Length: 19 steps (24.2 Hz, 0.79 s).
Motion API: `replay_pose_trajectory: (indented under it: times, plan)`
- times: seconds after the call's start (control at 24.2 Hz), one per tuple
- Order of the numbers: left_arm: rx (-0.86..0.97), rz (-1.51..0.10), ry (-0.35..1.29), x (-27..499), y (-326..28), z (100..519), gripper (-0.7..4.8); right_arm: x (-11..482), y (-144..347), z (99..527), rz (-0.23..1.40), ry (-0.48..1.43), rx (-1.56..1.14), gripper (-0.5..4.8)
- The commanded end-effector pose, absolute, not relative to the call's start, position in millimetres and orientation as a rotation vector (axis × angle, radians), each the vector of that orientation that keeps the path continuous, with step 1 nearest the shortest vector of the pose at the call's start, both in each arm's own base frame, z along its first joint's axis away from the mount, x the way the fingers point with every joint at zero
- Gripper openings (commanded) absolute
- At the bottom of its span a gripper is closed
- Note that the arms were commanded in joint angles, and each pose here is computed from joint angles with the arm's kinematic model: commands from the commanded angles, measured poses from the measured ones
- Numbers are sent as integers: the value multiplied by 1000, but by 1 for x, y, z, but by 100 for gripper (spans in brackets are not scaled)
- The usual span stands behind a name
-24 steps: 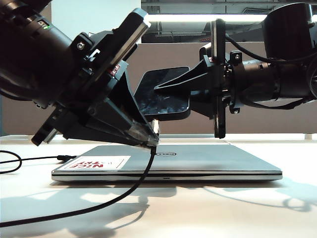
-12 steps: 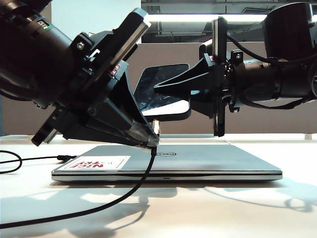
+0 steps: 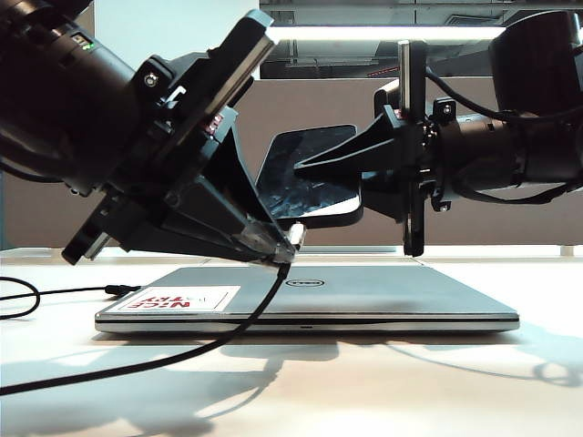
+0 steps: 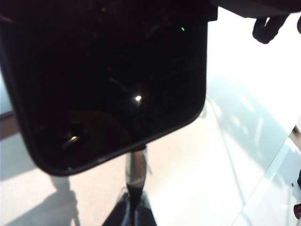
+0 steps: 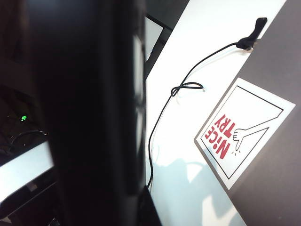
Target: Pick up the charging cable and the phone, plug the charging cable into the charging port on the phone, and finally place them back on the table.
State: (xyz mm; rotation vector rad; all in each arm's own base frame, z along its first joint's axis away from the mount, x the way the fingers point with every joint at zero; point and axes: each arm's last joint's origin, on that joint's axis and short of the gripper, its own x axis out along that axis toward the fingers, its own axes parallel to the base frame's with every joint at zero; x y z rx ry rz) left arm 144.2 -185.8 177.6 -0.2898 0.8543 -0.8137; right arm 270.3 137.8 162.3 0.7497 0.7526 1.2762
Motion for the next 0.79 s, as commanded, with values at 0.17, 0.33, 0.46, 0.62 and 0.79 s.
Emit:
replay_pose_trajectory:
  times: [0.17,0.33,0.46,0.62,0.79]
  plan:
    - [-307,-804,810,147,-187,182,-6,268,139,167,1337,757,736,-3]
    - [-307,-804,810,147,-187,182,-6,267,141,163,1327,805,750,-3]
    - [-308,-804,809,147,-187,183,-6,267,141,162,1324,816,754,-3]
    - [-310,-807,804,147,-187,183,-6,268,140,164,1298,785,753,-3]
    - [-309,-807,804,147,-187,183,-6,270,140,164,1262,756,755,-3]
